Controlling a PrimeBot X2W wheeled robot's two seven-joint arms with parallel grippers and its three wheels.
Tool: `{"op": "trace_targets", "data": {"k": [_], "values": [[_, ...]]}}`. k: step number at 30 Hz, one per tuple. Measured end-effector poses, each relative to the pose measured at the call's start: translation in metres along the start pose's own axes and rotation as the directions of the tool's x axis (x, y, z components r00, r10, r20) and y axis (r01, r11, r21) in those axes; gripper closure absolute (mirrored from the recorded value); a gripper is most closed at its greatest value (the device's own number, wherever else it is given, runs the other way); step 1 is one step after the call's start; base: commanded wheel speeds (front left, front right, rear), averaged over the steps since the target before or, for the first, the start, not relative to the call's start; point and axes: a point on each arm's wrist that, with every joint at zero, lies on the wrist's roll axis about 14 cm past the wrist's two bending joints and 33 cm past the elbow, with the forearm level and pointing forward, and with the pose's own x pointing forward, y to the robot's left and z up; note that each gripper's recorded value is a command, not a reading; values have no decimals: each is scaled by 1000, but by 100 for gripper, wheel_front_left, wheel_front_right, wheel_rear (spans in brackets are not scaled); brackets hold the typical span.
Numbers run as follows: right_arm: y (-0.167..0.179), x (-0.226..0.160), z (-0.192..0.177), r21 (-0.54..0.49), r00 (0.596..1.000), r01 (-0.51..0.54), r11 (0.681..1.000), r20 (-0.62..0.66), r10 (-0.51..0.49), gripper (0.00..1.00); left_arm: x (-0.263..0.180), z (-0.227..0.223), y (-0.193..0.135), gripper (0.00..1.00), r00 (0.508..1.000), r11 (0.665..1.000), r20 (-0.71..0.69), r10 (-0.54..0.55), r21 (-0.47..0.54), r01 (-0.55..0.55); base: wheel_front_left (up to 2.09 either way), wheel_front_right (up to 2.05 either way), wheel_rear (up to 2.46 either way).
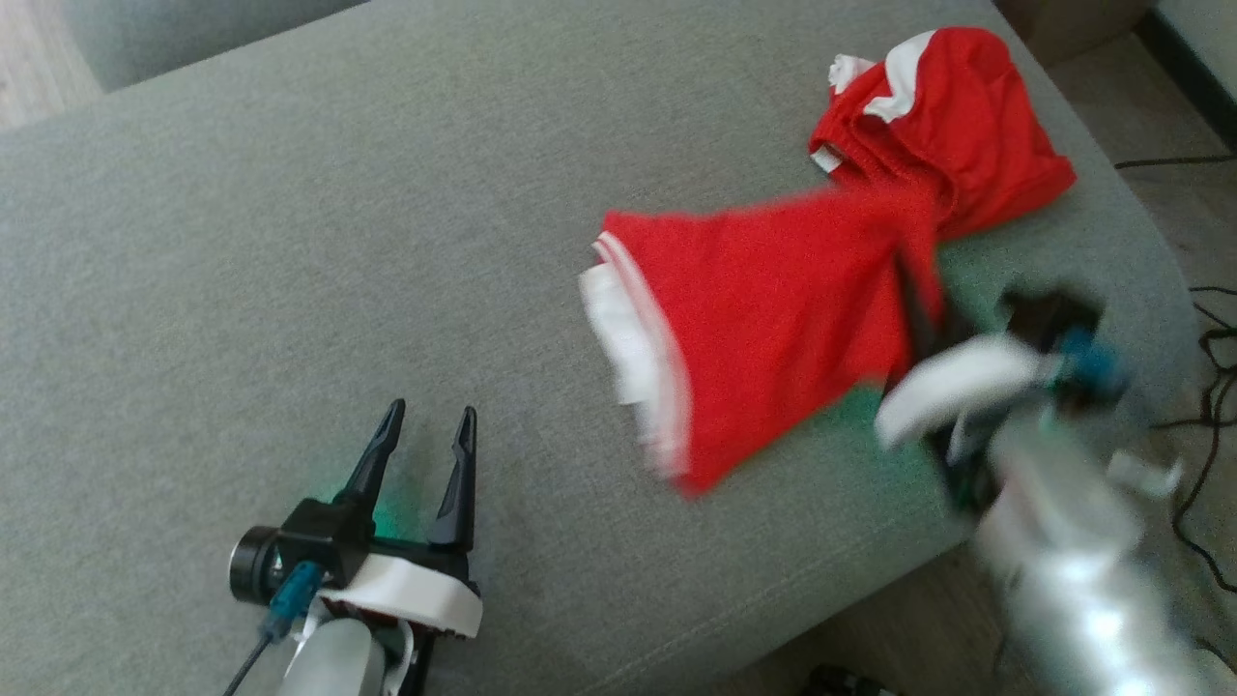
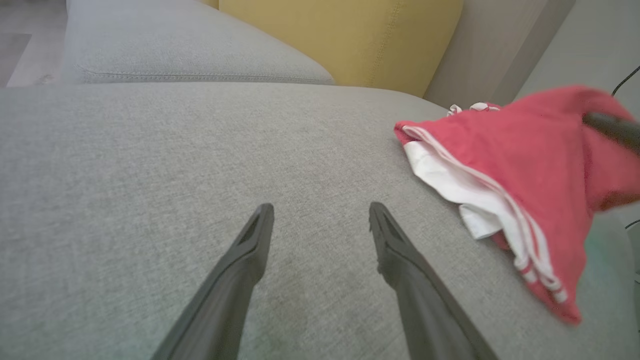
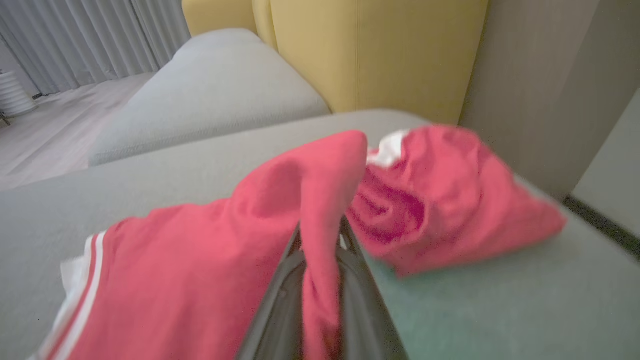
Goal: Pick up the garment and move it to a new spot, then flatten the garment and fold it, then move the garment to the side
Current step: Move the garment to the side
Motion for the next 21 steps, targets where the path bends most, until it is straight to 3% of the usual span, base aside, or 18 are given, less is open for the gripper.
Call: {"op": "trace_targets", "data": {"k": [6, 13, 14, 15, 16, 17, 21], "values": [[-37, 50, 83, -191, 992, 47, 981, 120, -24, 100, -5, -7, 12, 0, 999, 1000, -16, 30, 5, -30, 0, 0, 0], [-93, 73, 98, -338, 988, 153, 928, 60, -141, 100, -7, -3, 32, 0, 997, 997, 3, 75, 13, -75, 0, 0, 0], [-101, 74, 99, -350, 985, 171, 921, 56, -162, 94, -8, -2, 35, 0, 997, 996, 6, 83, 13, -83, 0, 0, 0], [-109, 74, 101, -348, 981, 192, 918, 56, -184, 70, -9, -3, 37, 0, 996, 996, 5, 90, 14, -90, 0, 0, 0], [-115, 75, 102, -349, 977, 211, 913, 59, -203, 31, -10, -4, 40, 0, 995, 995, 4, 98, 15, -98, 0, 0, 0], [-120, 75, 105, -354, 974, 226, 908, 65, -217, 0, -11, -4, 42, 0, 994, 994, 4, 105, 17, -105, 0, 0, 0], [-124, 76, 111, -361, 968, 252, 898, 92, -235, 0, -11, -1, 49, 0, 992, 992, 11, 124, 18, -124, 0, 0, 0]]}}
